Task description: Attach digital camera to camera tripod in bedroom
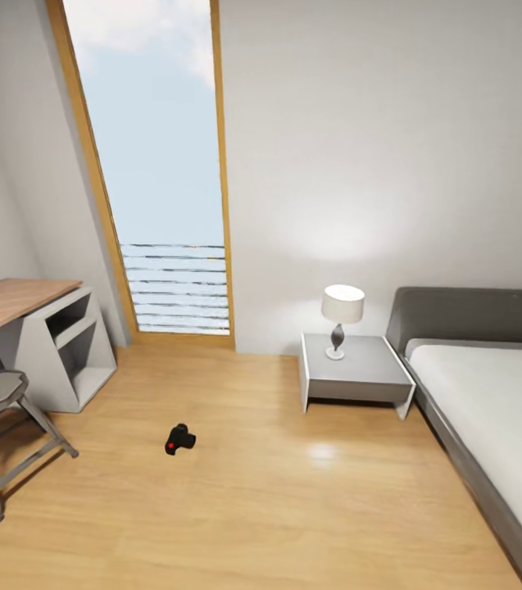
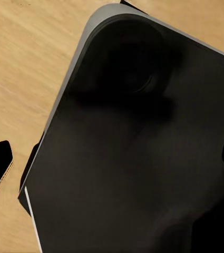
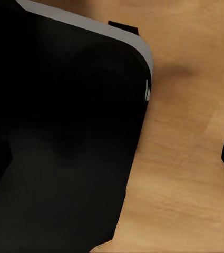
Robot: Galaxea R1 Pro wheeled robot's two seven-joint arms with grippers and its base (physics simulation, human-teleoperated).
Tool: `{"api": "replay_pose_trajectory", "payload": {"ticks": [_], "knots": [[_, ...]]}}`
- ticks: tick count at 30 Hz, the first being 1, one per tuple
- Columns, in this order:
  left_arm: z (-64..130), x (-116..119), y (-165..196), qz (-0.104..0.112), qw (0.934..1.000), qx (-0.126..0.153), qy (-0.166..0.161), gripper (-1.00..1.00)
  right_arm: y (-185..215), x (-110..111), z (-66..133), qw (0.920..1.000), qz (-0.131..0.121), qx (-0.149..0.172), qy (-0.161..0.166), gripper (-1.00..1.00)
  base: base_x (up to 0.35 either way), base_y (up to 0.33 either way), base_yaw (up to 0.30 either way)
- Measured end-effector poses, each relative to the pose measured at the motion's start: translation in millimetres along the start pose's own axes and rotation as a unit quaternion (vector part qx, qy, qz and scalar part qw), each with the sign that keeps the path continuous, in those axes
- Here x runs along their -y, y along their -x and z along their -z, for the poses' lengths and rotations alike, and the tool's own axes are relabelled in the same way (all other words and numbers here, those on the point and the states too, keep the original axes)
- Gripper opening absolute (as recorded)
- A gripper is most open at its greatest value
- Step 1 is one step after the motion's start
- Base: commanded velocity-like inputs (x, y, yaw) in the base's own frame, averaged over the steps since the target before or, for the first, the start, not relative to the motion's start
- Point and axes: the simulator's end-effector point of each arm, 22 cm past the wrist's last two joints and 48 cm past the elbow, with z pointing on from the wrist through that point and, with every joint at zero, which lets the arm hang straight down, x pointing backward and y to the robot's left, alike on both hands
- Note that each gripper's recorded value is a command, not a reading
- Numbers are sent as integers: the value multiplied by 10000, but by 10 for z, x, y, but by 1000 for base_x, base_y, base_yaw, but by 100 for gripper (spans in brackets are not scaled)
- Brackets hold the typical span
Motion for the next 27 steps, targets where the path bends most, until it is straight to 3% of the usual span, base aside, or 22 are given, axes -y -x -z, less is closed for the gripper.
{"api": "replay_pose_trajectory", "payload": {"ticks": [27], "knots": [[0,4,-12,1,10000,-10,4,100,-5,-3,0,10000,3,-8,6,100,311,194,0]]}}
